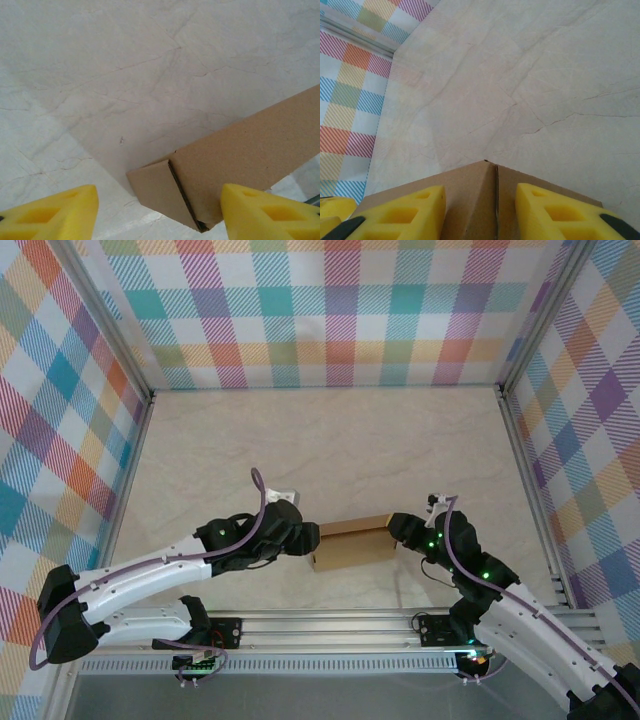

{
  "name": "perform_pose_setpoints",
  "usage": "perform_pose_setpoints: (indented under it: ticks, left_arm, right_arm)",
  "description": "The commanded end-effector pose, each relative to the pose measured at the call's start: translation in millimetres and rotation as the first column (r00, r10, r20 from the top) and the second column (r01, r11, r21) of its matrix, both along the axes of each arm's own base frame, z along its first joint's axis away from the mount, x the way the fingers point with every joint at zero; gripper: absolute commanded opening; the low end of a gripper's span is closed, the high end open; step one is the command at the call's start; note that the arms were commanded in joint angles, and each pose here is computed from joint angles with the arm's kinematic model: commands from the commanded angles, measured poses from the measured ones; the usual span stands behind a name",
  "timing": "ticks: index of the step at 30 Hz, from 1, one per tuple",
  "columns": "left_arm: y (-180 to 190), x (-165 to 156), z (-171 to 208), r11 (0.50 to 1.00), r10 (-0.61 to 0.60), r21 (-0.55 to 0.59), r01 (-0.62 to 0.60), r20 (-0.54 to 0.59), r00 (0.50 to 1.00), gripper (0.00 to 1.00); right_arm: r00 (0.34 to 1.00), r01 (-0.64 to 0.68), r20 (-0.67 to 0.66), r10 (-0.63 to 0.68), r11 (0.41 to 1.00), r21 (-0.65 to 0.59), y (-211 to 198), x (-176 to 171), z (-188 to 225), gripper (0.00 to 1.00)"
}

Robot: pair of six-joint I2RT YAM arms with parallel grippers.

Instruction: Fold the paper box

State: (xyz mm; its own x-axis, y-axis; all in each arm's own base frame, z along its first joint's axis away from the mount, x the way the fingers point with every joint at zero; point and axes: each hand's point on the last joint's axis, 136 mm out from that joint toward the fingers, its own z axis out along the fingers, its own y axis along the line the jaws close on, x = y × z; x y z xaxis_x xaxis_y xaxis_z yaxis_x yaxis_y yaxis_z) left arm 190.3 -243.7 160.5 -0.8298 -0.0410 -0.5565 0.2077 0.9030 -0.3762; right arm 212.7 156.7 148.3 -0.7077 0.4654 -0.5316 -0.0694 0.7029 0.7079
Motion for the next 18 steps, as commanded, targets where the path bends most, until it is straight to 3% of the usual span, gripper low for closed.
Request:
perform_pose_setpoints:
  ticks: [1,11,15,18]
  left_arm:
    - [12,-8,-21,0.999,0.029,0.030,-0.027,-0.065,0.997,0.61]
    - [32,-21,-73,0.990,0.095,0.122,-0.074,-0.177,0.980,0.42]
    - [35,-24,-87,0.988,0.108,0.133,-0.082,-0.198,0.974,0.40]
    - [33,-22,-84,0.989,0.099,0.128,-0.076,-0.188,0.977,0.38]
  right_arm:
    - [0.988,-0.027,-0.156,0.007,0.992,-0.123,-13,-22,-54,0.41]
    - [0.986,-0.034,-0.165,0.008,0.987,-0.154,-19,-27,-65,0.40]
    - [0.981,-0.042,-0.191,0.007,0.983,-0.179,-22,-32,-77,0.33]
    - [0.980,-0.051,-0.198,0.014,0.982,-0.184,-22,-33,-81,0.21]
